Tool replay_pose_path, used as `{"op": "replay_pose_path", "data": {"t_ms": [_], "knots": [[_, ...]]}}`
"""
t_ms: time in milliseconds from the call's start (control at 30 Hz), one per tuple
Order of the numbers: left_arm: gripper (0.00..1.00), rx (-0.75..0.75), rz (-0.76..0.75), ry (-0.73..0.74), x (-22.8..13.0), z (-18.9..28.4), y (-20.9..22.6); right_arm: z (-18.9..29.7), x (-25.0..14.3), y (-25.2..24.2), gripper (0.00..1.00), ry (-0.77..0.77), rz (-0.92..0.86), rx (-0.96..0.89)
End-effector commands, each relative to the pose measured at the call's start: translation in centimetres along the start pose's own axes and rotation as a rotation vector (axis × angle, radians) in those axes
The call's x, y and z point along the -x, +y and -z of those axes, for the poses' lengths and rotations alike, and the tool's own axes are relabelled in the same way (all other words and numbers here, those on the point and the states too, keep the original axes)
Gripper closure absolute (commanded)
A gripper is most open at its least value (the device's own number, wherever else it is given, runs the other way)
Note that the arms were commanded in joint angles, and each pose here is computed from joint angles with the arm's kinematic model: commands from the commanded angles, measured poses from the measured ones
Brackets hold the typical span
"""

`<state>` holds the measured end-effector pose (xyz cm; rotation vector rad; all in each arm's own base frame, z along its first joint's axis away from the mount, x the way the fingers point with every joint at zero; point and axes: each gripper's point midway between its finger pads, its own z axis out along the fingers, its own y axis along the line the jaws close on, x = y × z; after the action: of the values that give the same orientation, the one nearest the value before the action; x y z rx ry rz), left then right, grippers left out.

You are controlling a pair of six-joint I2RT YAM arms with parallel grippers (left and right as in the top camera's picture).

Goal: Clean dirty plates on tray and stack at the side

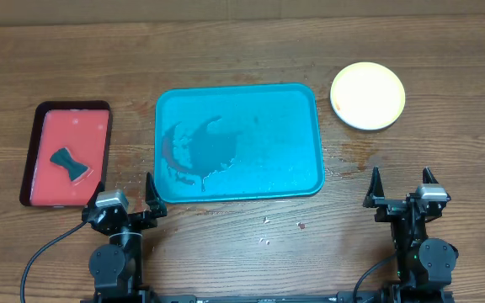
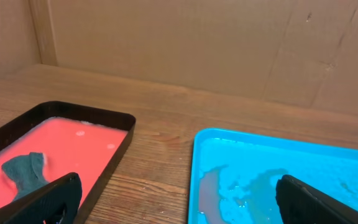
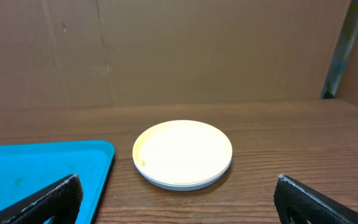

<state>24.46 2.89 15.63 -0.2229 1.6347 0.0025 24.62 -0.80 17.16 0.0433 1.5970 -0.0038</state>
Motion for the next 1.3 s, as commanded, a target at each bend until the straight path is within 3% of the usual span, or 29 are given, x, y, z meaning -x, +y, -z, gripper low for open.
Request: {"op": "replay_pose_path", "data": {"t_ms": [0, 133, 1267], "knots": [[0.0, -0.021, -0.016, -0.006, 0.1, 0.0, -0.3, 0.0, -0.2, 0.0, 0.0, -0.003, 0.004, -0.002], [0.0, -0.126, -0.172, -0.001, -0.2, 0.2, -2.1, 0.0, -0.2, 0.0, 0.0, -0.003, 0.004, -0.002], [0.0, -0.081, -0.111, 0.004, -0.2, 0.1, -1.5, 0.0, -0.2, 0.0, 0.0, -0.003, 0.004, -0.002]]}}
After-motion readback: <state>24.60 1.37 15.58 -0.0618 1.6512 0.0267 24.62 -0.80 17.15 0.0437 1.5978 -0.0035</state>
